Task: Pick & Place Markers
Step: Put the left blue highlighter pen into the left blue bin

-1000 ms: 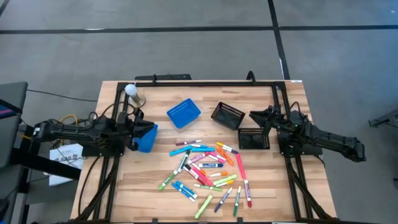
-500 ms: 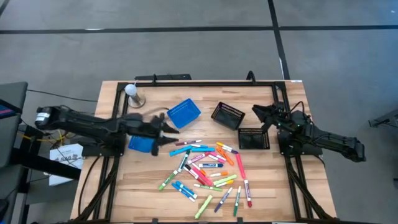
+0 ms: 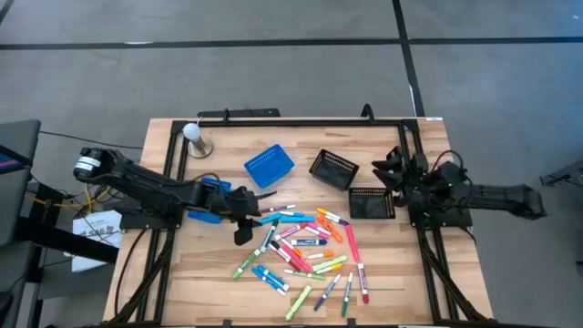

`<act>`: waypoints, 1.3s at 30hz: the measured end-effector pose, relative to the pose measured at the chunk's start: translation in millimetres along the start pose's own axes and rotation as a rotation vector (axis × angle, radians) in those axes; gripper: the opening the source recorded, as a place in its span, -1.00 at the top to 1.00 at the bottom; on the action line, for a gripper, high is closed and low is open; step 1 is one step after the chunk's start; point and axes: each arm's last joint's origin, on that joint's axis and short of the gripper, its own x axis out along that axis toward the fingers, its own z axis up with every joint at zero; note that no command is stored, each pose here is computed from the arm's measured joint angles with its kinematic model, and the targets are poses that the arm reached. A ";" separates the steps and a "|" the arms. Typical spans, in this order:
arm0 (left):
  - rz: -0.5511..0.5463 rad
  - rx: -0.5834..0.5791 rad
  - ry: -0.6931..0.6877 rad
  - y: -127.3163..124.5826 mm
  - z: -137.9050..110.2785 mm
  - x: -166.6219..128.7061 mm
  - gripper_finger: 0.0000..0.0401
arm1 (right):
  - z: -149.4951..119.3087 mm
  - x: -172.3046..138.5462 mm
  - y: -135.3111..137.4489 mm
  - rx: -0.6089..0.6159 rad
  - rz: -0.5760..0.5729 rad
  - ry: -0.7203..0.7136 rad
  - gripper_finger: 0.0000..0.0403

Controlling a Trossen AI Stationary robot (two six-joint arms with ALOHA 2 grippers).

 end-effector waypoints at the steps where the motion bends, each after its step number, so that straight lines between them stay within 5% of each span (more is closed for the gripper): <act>1: 0.011 -0.006 0.026 1.3 -4.6 4.6 0.25 | 2.0 6.4 2.5 -0.009 0.011 0.026 0.41; 16: 0.134 0.012 0.173 0.5 -32.6 45.2 0.26 | -20.7 112.5 21.5 -0.119 0.054 0.390 0.41; 24: 0.162 0.016 0.179 1.7 -35.0 50.4 0.58 | -32.6 134.5 21.2 -0.145 0.050 0.442 0.41; 33: 0.108 -0.038 0.063 -0.8 -15.2 3.0 0.64 | -33.7 139.1 21.4 -0.154 0.052 0.446 0.41; 39: 0.236 -0.140 -0.029 9.1 -13.5 -47.5 0.58 | -34.4 138.7 21.3 -0.154 0.051 0.454 0.41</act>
